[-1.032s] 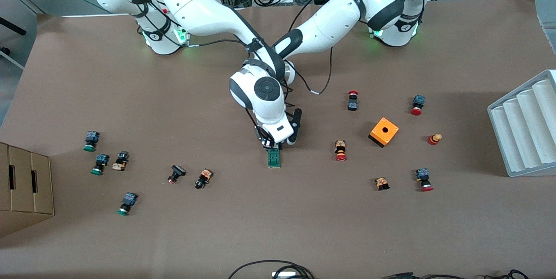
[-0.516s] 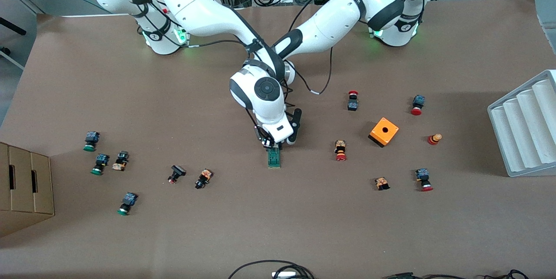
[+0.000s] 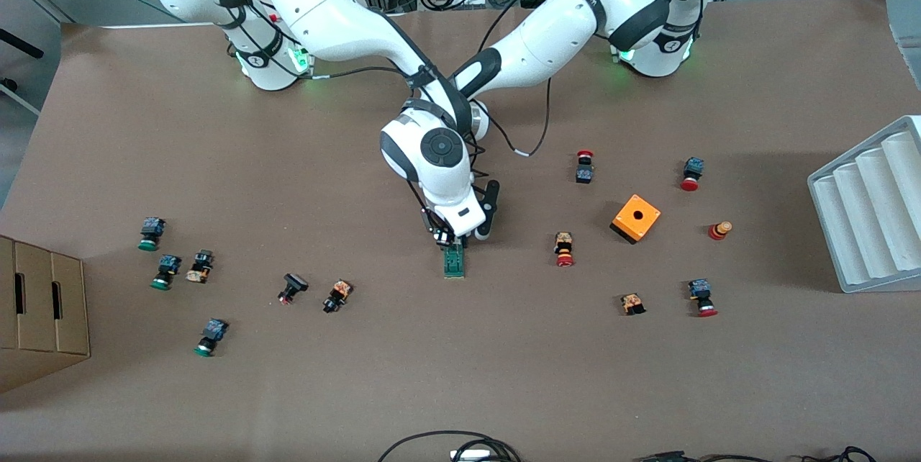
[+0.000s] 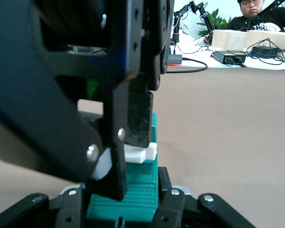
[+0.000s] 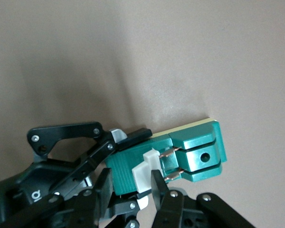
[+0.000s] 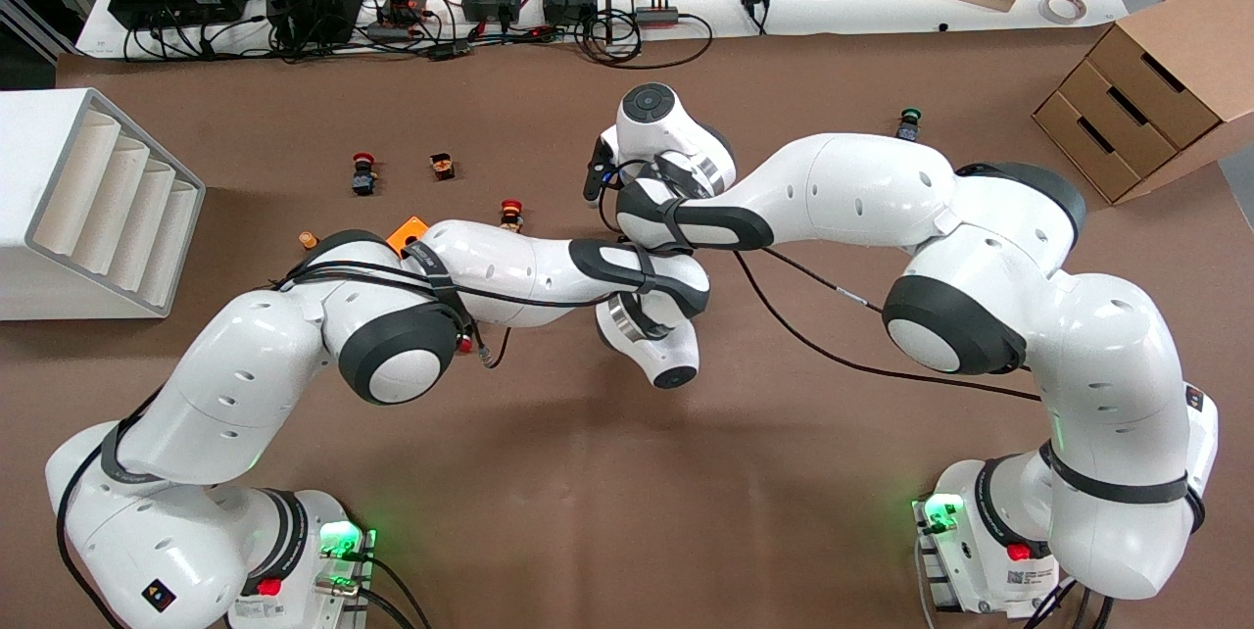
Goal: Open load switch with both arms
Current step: 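Open the right gripper and lift it off the handle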
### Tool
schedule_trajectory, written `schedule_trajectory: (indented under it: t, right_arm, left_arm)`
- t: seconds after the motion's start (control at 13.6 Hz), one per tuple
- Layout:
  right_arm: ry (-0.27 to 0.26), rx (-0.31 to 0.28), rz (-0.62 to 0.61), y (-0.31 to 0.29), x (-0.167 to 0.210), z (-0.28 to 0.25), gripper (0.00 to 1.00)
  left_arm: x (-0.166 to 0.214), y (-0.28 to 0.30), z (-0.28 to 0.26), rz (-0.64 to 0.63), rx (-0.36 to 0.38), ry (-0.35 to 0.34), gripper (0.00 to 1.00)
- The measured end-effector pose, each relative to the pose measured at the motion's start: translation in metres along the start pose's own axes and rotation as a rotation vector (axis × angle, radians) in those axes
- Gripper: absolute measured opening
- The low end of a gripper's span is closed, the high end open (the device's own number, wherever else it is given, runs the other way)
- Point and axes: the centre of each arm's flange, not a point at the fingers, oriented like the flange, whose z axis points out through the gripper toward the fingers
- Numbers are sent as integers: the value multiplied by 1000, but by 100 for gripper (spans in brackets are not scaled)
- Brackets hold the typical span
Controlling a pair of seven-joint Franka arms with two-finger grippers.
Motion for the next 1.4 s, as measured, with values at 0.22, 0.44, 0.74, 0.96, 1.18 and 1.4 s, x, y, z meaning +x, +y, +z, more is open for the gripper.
schedule_trajectory:
  t: [0.22,0.44,0.74,0.96,1.18,1.4]
  right_arm:
    - [0,0,0,0,0,0,44]
    - [0,-2,19,1,-1,0,53]
    - [9,-8,53,5,0,-6,72]
    - [32,-20,76,10,2,-24,73]
    - [85,-45,158,31,-3,-66,81]
    - [134,-70,219,63,-20,-107,100]
  left_arm:
    - [0,0,0,0,0,0,54]
    - [0,0,0,0,0,0,54]
    - [0,0,0,0,0,0,54]
    - [0,0,0,0,0,0,54]
    - [0,0,0,0,0,0,54]
    - [0,0,0,0,-1,0,54]
